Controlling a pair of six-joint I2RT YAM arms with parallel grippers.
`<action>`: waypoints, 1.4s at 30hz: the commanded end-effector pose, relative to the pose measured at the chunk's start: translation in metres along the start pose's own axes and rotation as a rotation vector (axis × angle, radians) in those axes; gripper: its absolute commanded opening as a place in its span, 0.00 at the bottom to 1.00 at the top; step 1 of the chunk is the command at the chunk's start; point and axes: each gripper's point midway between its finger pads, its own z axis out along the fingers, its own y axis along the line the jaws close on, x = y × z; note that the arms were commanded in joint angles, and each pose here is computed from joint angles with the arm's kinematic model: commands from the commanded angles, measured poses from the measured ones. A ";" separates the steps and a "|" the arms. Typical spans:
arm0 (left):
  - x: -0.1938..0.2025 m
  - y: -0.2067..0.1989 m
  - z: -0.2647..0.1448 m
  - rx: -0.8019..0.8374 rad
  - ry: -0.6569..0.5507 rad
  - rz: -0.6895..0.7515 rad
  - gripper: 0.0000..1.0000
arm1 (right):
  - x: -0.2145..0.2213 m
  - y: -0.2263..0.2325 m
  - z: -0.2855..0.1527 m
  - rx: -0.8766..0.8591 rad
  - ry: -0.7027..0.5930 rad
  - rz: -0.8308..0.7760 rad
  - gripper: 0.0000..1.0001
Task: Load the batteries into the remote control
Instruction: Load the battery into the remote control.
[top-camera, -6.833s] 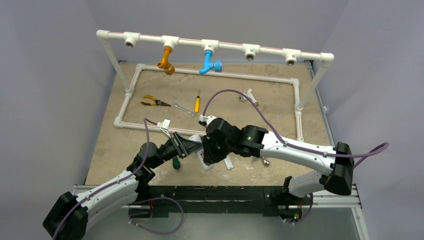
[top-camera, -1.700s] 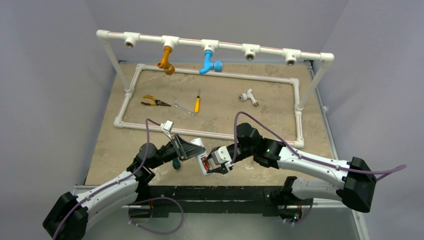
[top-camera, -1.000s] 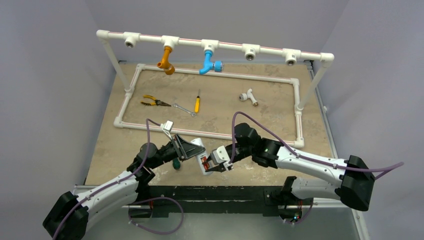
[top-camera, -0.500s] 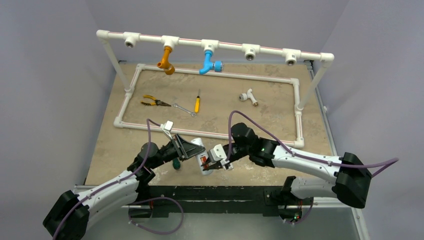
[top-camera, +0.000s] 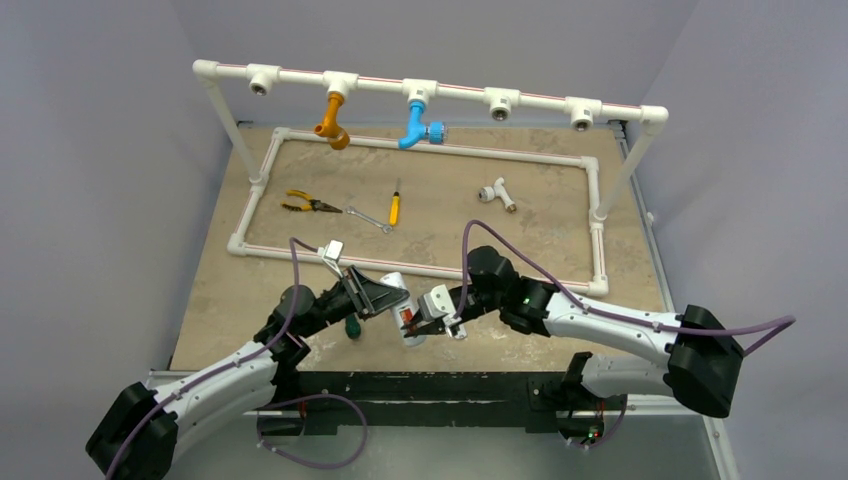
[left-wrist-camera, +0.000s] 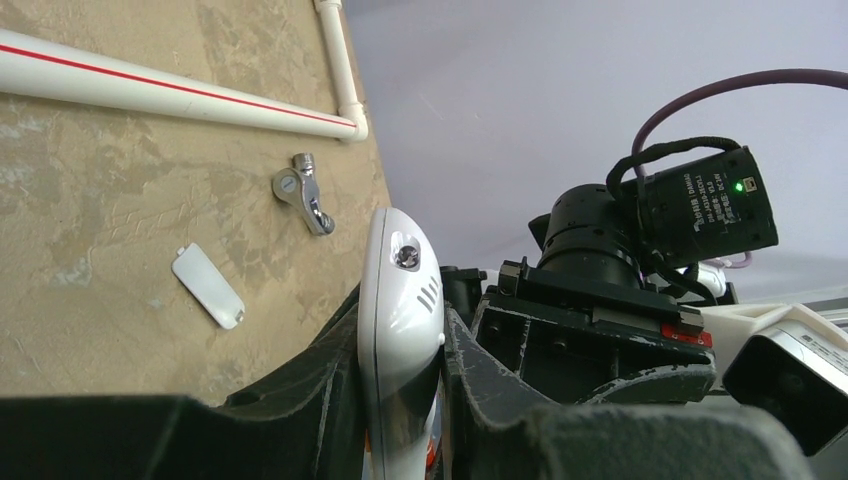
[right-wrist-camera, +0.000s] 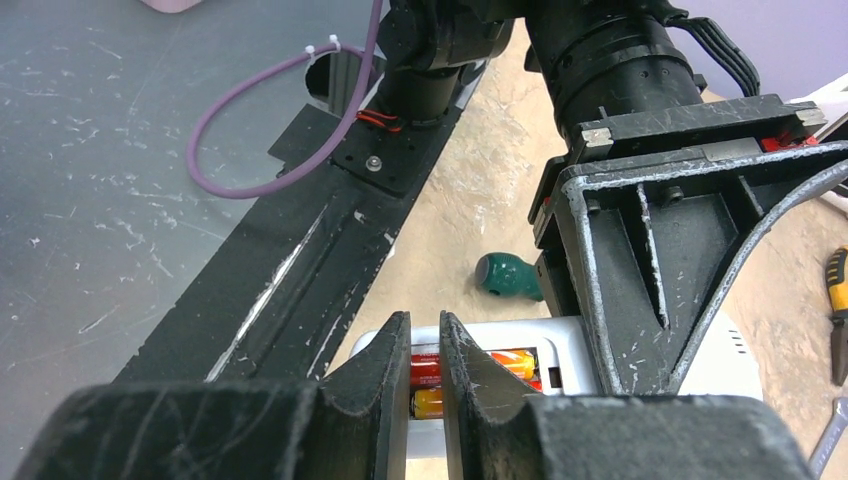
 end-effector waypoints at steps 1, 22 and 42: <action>-0.001 -0.059 -0.006 0.205 0.022 -0.003 0.00 | 0.010 -0.017 -0.007 0.078 0.017 -0.002 0.13; -0.006 -0.071 -0.008 0.248 -0.006 -0.008 0.00 | 0.019 -0.030 -0.004 0.095 0.008 0.016 0.12; -0.009 -0.059 0.005 0.192 -0.004 0.070 0.00 | -0.074 -0.054 -0.058 0.395 -0.186 0.113 0.42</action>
